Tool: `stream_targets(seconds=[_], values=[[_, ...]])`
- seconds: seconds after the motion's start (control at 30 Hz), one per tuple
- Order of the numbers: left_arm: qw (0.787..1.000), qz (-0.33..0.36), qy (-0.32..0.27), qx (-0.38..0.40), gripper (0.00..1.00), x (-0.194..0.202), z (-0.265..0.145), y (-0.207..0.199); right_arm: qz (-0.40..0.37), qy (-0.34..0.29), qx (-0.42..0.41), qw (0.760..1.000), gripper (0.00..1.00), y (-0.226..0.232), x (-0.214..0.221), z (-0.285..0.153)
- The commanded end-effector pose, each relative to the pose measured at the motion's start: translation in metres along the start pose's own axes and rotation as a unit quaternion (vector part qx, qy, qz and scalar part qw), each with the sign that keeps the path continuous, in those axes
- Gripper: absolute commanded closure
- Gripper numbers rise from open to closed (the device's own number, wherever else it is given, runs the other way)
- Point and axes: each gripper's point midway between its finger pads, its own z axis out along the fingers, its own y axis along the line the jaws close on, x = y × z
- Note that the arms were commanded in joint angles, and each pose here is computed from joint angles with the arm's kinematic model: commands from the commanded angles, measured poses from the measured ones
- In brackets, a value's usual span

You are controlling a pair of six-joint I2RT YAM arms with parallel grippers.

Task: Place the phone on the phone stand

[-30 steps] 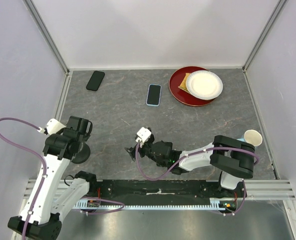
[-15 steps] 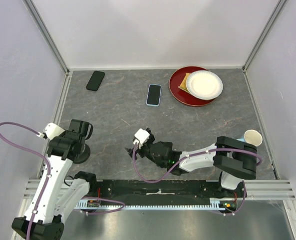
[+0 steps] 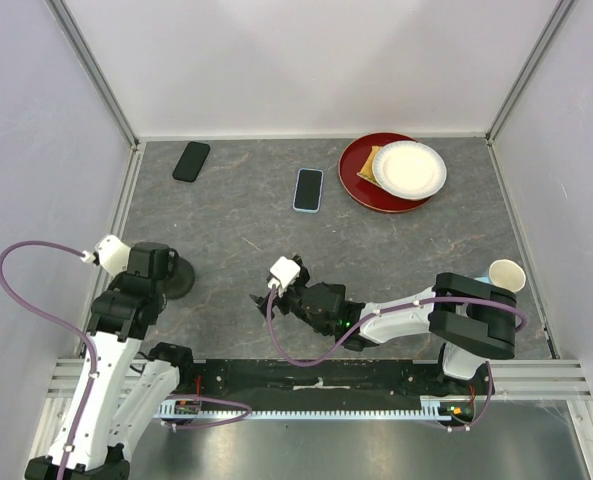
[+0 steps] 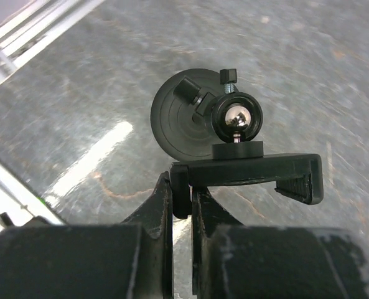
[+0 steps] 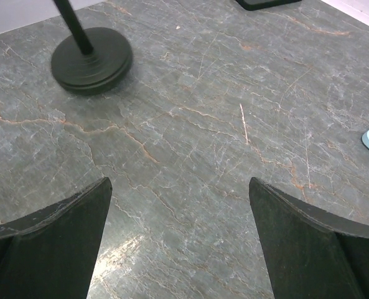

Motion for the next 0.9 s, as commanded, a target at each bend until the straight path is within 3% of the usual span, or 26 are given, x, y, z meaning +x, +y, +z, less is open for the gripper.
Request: stream_targets(seconds=[0.0,0.17,0.2,0.33,0.63,0.67,0.7,0.77,0.8,0.87], values=[[0.978,0.002,-0.080,0.192,0.98,-0.050,-0.027,-0.073,0.007,-0.030,0.004,1.000,0.02,-0.003,-0.021,-0.002],[0.948,0.088,-0.032,0.303,0.98,-0.032,-0.036,-0.125,0.009,-0.029,0.008,0.999,0.02,-0.006,-0.019,-0.002],[0.933,0.116,-0.010,0.341,0.98,-0.021,-0.042,-0.137,0.011,-0.029,0.010,0.999,0.02,-0.008,-0.019,-0.002],[0.902,0.148,0.020,0.404,0.98,-0.003,-0.041,-0.171,0.024,-0.035,0.018,0.999,0.02,-0.015,-0.019,-0.003],[0.862,0.214,0.077,0.453,0.96,0.033,-0.031,-0.202,0.076,-0.050,0.007,0.996,0.02,-0.029,-0.021,-0.006],[0.860,0.226,0.079,0.451,0.89,0.035,-0.032,-0.203,0.082,-0.052,0.006,0.995,0.02,-0.030,-0.022,-0.006],[0.858,0.243,0.082,0.444,0.64,0.038,-0.029,-0.202,0.083,-0.051,0.004,0.995,0.02,-0.032,-0.020,-0.006],[0.854,0.258,0.083,0.444,0.34,0.039,-0.033,-0.202,0.090,-0.051,0.003,0.995,0.02,-0.032,-0.021,-0.006],[0.853,0.262,0.079,0.445,0.09,0.038,-0.034,-0.202,0.090,-0.050,0.003,0.995,0.02,-0.033,-0.020,-0.005],[0.854,0.257,0.058,0.448,0.05,0.029,-0.040,-0.199,0.091,-0.049,0.004,0.995,0.02,-0.034,-0.019,-0.005]])
